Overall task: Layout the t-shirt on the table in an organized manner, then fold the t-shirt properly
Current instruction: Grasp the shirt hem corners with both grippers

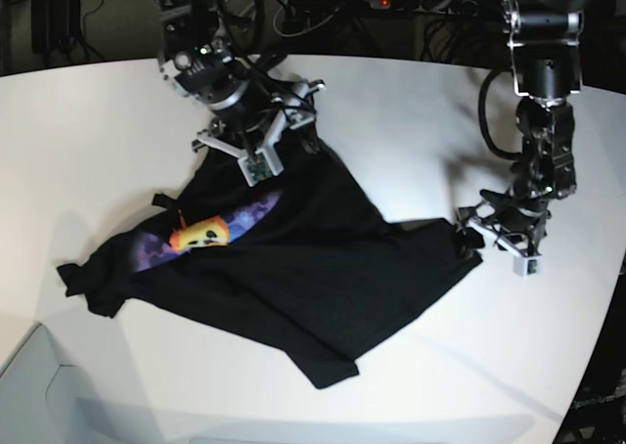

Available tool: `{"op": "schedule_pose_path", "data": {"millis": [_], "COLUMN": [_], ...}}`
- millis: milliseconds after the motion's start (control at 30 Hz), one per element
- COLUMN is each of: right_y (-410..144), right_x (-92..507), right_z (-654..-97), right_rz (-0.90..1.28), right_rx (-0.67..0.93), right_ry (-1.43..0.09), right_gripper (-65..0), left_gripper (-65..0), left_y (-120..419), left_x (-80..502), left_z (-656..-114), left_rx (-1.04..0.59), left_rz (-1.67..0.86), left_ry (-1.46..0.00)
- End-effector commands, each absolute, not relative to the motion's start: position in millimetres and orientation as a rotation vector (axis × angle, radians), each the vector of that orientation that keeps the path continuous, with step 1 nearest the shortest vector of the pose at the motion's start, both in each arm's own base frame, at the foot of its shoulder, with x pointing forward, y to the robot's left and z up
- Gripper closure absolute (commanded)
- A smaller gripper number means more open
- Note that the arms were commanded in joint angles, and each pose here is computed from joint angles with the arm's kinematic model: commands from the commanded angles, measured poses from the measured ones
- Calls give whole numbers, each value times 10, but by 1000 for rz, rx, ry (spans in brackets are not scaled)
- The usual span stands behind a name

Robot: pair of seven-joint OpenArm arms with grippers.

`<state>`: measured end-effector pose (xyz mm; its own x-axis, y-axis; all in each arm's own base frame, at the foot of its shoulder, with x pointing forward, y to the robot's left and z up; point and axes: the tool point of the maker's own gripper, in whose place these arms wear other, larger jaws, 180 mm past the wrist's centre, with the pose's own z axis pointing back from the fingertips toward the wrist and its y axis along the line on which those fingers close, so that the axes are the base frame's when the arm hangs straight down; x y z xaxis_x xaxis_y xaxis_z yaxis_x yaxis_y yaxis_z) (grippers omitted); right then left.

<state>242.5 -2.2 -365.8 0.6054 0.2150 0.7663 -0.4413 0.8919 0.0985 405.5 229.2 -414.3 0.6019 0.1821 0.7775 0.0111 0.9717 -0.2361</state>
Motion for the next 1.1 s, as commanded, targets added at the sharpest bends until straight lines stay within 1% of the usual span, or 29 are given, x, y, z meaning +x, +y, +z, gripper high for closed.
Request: {"op": "schedule_pose_path", "data": {"millis": [0, 167, 233, 300, 433, 633, 667, 700, 733, 800, 900, 967, 1033, 1067], "right_y": [13, -8, -25, -30, -58, -43, -38, -38, -38, -31, -17, 48, 128, 159], "right_x": [2457, 2356, 2340, 2337, 2287, 2278, 2276, 2276, 2276, 2274, 2272, 2259, 2236, 2225], "right_z": [-3609, -3855, -3909, -3916, -3953, -3955, -3954, -3954, -3954, -3953, -3942, -3921, -3904, -3899], "right_rz": [380, 395, 390, 391, 392, 394, 395, 395, 395, 396, 395, 406, 423, 430], "right_rx": [308, 302, 299, 298, 293, 296, 297, 297, 297, 299, 303, 317, 332, 339], "right_ry": [-864, -793, -778, -776, -762, -760, -760, -760, -760, -760, -762, -766, -767, -767], "right_gripper": [-424, -424, -424, -424, -424, -424, -424, -424, -424, -424, -424, -424, -424, -424], "left_gripper": [-496, -496, -496, -495, -494, -488, -478, -455, -419, -322, -144, -6, -1, -18], "left_y": [2295, 2172, 2168, 2203, 2150, 2126, 2126, 2114, 2111, 2111, 2119, 2139, 2146, 2156], "left_x": [4268, 4420, 4439, 4463, 4436, 4405, 4405, 4405, 4391, 4385, 4378, 4371, 4365, 4373], "left_z": [-3877, -3756, -3793, -3843, -4003, -4078, -4078, -4080, -4095, -4102, -4107, -4111, -4115, -4096], "left_rx": [-236, -259, -244, -213, -209, -211, -211, -213, -214, -213, -212, -210, -212, -211], "left_rz": [90, 95, 86, 69, 67, 67, 67, 66, 65, 65, 65, 69, 73, 73], "left_ry": [-998, -1028, -1015, -994, -949, -929, -929, -928, -924, -922, -921, -919, -915, -920]}}
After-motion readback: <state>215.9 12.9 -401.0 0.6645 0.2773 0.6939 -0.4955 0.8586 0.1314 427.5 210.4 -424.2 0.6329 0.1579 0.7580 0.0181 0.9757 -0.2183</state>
